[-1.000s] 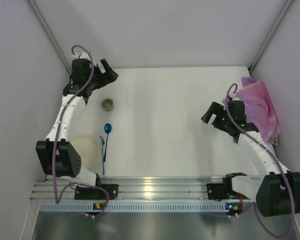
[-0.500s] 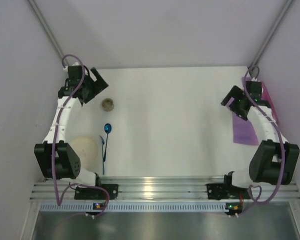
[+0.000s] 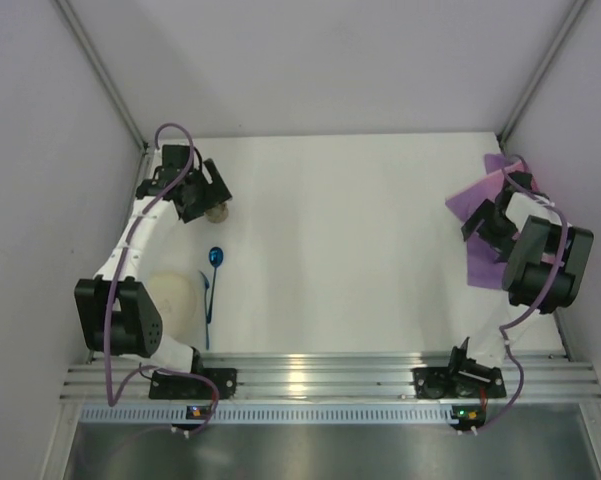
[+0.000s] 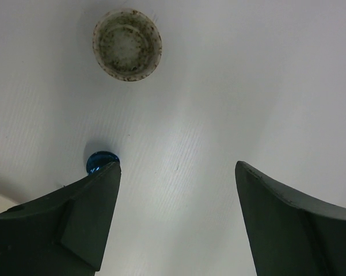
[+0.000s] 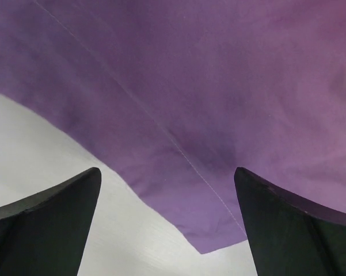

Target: Set the dinner table for one person

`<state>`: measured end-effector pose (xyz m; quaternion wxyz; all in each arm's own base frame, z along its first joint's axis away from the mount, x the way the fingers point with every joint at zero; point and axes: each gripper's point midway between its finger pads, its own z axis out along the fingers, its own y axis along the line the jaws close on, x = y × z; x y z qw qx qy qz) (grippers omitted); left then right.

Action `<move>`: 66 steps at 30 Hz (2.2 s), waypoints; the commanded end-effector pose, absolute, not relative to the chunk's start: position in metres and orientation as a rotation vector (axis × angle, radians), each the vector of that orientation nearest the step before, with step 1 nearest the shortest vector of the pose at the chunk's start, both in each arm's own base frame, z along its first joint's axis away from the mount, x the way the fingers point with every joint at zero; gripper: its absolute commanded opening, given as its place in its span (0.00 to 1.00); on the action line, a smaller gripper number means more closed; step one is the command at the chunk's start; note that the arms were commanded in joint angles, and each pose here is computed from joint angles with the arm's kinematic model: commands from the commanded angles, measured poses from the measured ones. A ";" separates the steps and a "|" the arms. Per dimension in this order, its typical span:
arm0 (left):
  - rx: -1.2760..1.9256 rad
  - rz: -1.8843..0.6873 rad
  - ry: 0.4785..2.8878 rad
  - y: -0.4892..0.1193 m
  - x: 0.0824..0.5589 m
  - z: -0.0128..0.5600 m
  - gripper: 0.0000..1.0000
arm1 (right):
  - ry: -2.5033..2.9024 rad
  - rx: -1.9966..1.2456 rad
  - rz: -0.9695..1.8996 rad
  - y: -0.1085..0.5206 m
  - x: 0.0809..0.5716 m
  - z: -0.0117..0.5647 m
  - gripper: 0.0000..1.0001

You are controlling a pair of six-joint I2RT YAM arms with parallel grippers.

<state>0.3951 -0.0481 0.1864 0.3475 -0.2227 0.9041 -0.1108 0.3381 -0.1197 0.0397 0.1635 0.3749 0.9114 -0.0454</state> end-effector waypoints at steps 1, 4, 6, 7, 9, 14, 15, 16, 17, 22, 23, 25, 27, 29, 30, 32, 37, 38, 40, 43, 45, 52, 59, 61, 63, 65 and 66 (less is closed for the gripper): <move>-0.552 -0.230 2.359 -0.040 0.396 0.179 0.86 | 2.644 1.051 -0.155 -0.125 0.344 0.025 1.00; -0.541 -0.225 2.378 -0.040 0.399 0.172 0.84 | 2.684 1.054 -0.159 -0.121 0.341 0.008 1.00; -0.541 -0.218 2.392 -0.040 0.400 0.168 0.83 | 2.700 1.049 -0.174 -0.119 0.339 0.001 0.93; -0.538 -0.214 2.391 -0.040 0.401 0.168 0.83 | 2.708 1.053 -0.174 -0.117 0.338 -0.003 0.87; -0.535 -0.211 2.400 -0.040 0.402 0.164 0.83 | 2.713 1.057 -0.176 -0.114 0.338 -0.007 0.52; -0.538 -0.218 2.407 -0.041 0.407 0.162 0.81 | 2.751 0.979 -0.177 -0.091 0.342 -0.008 0.00; -0.536 -0.224 2.407 -0.043 0.407 0.163 0.81 | 2.761 0.918 -0.176 -0.077 0.347 -0.005 0.00; -0.547 -0.229 2.405 -0.043 0.408 0.163 0.80 | 2.759 0.879 -0.175 -0.067 0.350 0.003 0.00; -0.549 -0.234 2.402 -0.044 0.408 0.164 0.80 | 2.760 0.835 -0.168 -0.056 0.353 0.008 0.00; -0.559 -0.210 2.357 -0.043 0.409 0.182 0.79 | 2.759 0.422 -0.099 0.063 0.370 0.060 0.00; -0.565 -0.198 2.352 -0.041 0.407 0.185 0.79 | 2.769 0.388 -0.068 0.084 0.366 0.069 0.00; -0.573 -0.172 2.319 -0.036 0.406 0.197 0.80 | 2.745 0.240 0.014 0.142 0.361 0.090 0.00; -0.581 -0.145 2.306 -0.032 0.403 0.203 0.80 | 2.733 0.134 0.145 0.200 0.349 0.106 0.00; -0.578 -0.140 2.290 -0.030 0.401 0.212 0.80 | 2.755 0.068 0.248 0.239 0.338 0.108 0.00; -0.582 -0.136 2.293 -0.029 0.399 0.213 0.80 | 2.746 -0.012 0.306 0.268 0.330 0.116 0.10; -0.594 -0.140 2.281 -0.029 0.396 0.218 0.80 | 2.761 -0.130 0.377 0.300 0.319 0.114 0.62; -0.585 -0.194 2.262 -0.046 0.394 0.224 0.80 | 2.694 -0.306 0.480 0.331 0.291 0.150 1.00; -0.560 -0.210 2.261 -0.054 0.395 0.224 0.81 | 2.676 -0.292 0.464 0.324 0.290 0.155 1.00; -0.419 -0.249 2.280 -0.091 0.401 0.220 0.83 | 2.622 -0.227 0.414 0.294 0.288 0.171 1.00; -0.233 -0.284 2.361 -0.151 0.405 0.197 0.83 | 2.602 -0.077 0.350 0.236 0.283 0.172 1.00; -0.152 -0.300 2.412 -0.183 0.402 0.181 0.83 | 2.643 0.069 0.295 0.186 0.283 0.146 1.00; -0.015 -0.324 2.563 -0.248 0.419 0.102 0.82 | 2.636 0.423 0.205 0.063 0.269 0.121 1.00; 0.010 -0.301 2.665 -0.265 0.432 0.047 0.83 | 2.621 0.585 0.171 0.015 0.269 0.114 1.00; 0.024 -0.307 2.676 -0.271 0.435 0.039 0.83 | 2.615 0.630 0.136 0.001 0.271 0.111 1.00; 0.037 -0.299 2.689 -0.274 0.437 0.029 0.83 | 2.608 0.676 0.118 -0.010 0.274 0.107 1.00; 0.041 -0.301 2.710 -0.275 0.436 0.023 0.82 | 2.607 0.708 0.118 -0.017 0.282 0.099 1.00; 0.045 -0.302 2.720 -0.277 0.436 0.017 0.79 | 2.610 0.716 0.121 -0.019 0.284 0.096 1.00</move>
